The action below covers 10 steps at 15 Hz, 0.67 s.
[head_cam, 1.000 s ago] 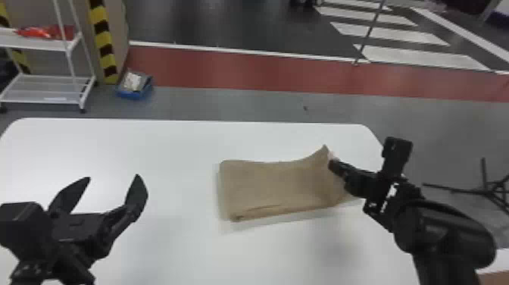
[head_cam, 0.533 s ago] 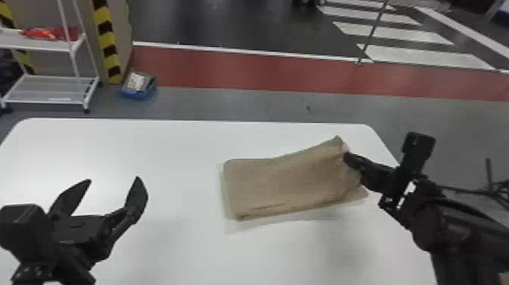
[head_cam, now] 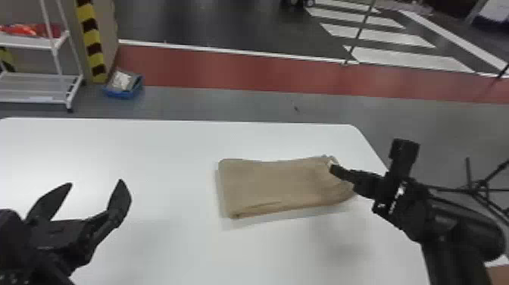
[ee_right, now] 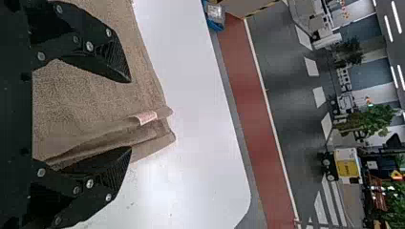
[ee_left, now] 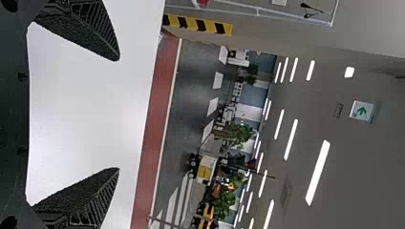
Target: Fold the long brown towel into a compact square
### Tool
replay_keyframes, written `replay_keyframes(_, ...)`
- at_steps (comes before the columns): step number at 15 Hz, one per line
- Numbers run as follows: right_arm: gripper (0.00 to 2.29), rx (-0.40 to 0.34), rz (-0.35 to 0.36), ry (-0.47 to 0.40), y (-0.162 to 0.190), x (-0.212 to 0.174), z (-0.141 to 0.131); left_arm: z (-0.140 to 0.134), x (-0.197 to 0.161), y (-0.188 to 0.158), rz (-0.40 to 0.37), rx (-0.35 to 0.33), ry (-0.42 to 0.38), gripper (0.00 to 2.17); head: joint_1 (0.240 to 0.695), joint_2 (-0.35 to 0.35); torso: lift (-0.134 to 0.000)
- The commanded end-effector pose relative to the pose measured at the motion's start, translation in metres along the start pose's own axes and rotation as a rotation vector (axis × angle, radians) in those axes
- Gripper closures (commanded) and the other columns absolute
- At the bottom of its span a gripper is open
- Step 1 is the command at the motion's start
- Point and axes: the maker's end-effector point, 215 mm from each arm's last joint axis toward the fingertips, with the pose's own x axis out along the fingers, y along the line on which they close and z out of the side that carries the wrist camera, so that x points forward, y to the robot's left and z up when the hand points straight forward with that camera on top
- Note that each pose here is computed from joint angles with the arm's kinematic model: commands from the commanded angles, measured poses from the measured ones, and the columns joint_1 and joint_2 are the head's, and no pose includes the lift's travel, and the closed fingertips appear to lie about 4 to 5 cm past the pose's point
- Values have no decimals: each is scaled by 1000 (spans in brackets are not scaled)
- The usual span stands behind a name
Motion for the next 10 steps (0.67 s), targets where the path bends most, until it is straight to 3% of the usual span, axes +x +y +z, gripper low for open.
replay_keyframes(1,83,-47,-42,5,-22,-4,11,-1,0,0,2,-15,-1,46,695,-266,-102)
replay_keyframes(4,124,-94,-36,52,-29,12,0,-1,1,-2,-4,-20,-1,46,695,-287,-102)
replay_keyframes(6,147,-140,-24,12,-24,23,4,-1,1,-3,-5,-20,-1,46,695,-291,-102)
replay_keyframes(10,151,-149,-23,25,-33,27,-16,20,-1,-2,3,-17,-107,46,695,-286,-102)
